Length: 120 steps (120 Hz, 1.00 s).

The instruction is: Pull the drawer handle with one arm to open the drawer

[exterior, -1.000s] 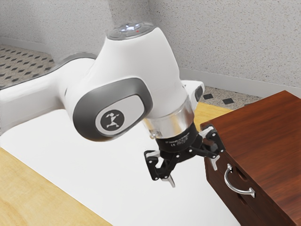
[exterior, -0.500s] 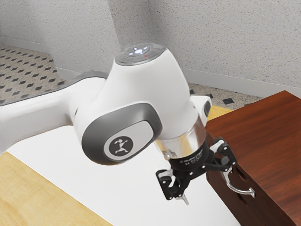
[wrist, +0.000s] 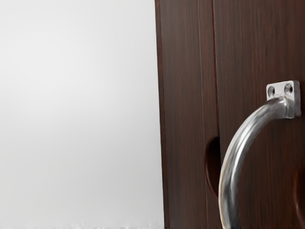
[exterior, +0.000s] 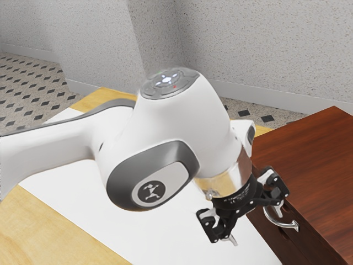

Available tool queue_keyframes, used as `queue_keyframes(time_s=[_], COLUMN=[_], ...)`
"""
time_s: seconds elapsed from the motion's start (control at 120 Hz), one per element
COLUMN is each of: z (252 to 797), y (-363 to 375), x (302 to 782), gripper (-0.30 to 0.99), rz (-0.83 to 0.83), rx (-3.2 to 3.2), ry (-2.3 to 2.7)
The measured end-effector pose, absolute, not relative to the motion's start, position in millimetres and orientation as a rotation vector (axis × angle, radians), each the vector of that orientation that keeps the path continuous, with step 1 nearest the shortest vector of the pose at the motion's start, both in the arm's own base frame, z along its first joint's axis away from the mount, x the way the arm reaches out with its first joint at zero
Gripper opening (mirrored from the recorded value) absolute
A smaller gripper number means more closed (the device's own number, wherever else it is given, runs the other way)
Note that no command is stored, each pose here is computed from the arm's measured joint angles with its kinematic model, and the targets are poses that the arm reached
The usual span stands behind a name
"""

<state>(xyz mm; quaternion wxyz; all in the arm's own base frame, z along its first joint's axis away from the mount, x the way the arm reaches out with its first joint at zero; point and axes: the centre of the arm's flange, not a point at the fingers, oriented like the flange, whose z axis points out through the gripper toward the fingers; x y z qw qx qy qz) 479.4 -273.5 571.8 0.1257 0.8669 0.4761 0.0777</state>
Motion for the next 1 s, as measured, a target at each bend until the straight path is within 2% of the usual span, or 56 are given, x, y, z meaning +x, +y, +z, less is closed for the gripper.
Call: queue_keyframes(time_s=[0.408, 1.0], z=[566, 558], y=[-287, -274], x=[477, 483], gripper=[0.48, 0.44], rz=[0.226, 0.224], rx=[2.517, 2.530], ry=[1.375, 1.395])
